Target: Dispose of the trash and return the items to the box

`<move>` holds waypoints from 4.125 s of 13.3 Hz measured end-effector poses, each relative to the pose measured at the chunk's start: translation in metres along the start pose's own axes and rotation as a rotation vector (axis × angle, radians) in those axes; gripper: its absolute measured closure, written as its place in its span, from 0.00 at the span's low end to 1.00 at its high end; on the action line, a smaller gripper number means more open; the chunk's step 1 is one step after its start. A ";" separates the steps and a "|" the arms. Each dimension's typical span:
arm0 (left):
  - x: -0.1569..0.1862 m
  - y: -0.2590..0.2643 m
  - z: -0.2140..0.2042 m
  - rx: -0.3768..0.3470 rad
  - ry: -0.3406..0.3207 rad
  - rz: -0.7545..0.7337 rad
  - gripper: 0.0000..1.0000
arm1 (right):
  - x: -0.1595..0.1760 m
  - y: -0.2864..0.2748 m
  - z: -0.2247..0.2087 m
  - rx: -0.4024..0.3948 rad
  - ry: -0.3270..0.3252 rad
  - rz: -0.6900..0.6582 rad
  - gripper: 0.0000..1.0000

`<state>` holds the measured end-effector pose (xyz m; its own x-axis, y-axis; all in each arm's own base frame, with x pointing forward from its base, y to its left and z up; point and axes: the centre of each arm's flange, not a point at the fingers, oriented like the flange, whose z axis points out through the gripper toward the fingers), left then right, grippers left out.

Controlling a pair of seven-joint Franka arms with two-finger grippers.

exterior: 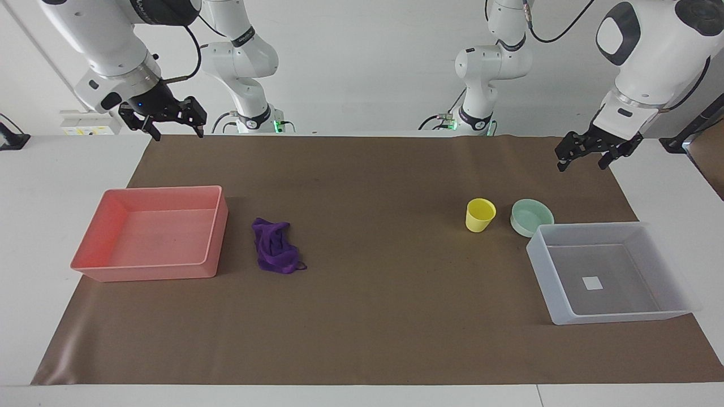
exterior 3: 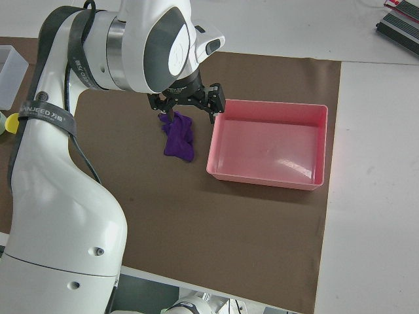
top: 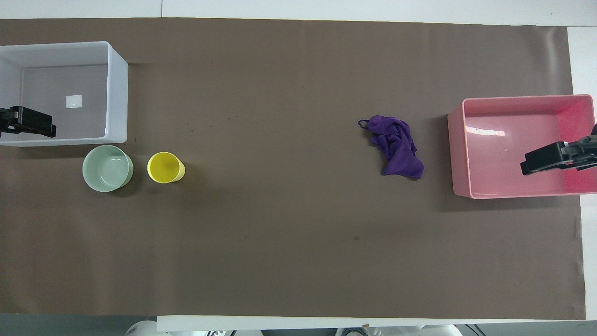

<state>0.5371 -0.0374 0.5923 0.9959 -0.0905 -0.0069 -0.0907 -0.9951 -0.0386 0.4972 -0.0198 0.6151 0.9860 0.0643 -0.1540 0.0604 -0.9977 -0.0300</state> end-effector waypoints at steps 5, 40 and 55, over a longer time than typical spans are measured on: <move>-0.001 0.001 0.005 0.000 -0.013 0.001 0.00 | 0.000 0.000 0.001 0.000 0.000 -0.001 0.00; -0.033 -0.044 0.234 -0.009 -0.023 -0.277 0.96 | 0.135 -0.134 0.248 -0.037 0.082 -0.189 0.84; 0.048 -0.115 0.079 -0.110 0.097 -0.364 0.97 | 0.070 0.097 0.165 -0.025 0.052 0.155 0.84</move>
<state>0.5946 0.0762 0.5172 0.9590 0.2713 0.0819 0.2644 -0.9605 0.0862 0.5463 -0.1085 0.4389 0.9904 -0.0913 -0.1039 -0.0902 -0.9958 0.0151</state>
